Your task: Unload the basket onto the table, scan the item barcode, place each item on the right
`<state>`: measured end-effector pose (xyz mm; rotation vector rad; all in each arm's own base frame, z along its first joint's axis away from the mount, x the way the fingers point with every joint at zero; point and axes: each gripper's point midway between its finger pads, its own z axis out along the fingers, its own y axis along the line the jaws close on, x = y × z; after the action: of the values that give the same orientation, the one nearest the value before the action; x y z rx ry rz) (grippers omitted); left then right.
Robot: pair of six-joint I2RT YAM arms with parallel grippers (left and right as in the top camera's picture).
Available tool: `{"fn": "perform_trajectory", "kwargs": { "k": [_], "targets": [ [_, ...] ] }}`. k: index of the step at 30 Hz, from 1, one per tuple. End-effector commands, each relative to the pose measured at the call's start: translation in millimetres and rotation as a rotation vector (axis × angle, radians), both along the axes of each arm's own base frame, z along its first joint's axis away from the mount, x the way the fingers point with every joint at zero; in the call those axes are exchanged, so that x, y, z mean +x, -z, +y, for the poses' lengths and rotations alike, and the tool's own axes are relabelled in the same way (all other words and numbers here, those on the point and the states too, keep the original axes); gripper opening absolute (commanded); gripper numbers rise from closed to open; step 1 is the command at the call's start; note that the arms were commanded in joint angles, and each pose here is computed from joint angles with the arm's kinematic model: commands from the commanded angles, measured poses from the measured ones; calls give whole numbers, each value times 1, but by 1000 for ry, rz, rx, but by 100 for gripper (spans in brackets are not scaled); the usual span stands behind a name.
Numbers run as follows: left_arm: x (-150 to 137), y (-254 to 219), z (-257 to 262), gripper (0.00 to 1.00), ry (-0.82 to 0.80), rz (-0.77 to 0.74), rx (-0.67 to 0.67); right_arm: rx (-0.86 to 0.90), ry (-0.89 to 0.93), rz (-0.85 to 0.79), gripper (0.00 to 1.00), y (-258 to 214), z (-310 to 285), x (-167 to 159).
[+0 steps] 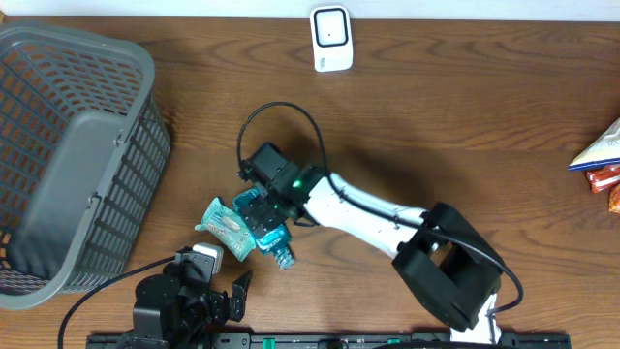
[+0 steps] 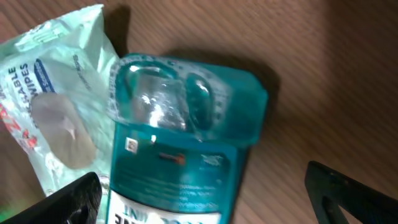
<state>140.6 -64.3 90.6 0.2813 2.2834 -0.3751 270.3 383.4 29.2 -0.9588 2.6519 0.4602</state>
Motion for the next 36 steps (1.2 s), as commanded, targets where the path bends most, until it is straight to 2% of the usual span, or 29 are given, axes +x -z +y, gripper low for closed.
{"fn": "perform_trajectory", "kwargs": {
  "k": [1,4,10,13,15,17,18,20,25,27,36],
  "targets": [
    [-2,1,-1,99,3,7,-3,-88,110,1,98,35,-10,7],
    [-2,1,-1,99,3,7,-3,-176,221,-14,85,50,-33,18],
    [-2,1,-1,99,3,7,-3,-320,319,-29,79,53,-84,36],
    [-2,1,-1,99,3,7,-3,-373,368,15,64,55,-113,42],
    [-2,1,-1,99,3,7,-3,-389,374,22,60,56,-122,45],
    [-2,1,-1,99,3,7,-3,-431,381,19,48,55,-135,47],
    [-2,1,-1,99,3,7,-3,-444,371,26,36,56,-138,46],
    [-2,1,-1,99,3,7,-3,-460,366,45,29,56,-142,41],
    [-2,1,-1,99,3,7,-3,-254,166,235,27,54,-102,17],
    [-2,1,-1,100,3,7,-3,-161,82,293,33,48,-90,11],
    [-2,1,-1,99,3,7,-3,-146,32,280,35,48,-101,22]
  ]
}}
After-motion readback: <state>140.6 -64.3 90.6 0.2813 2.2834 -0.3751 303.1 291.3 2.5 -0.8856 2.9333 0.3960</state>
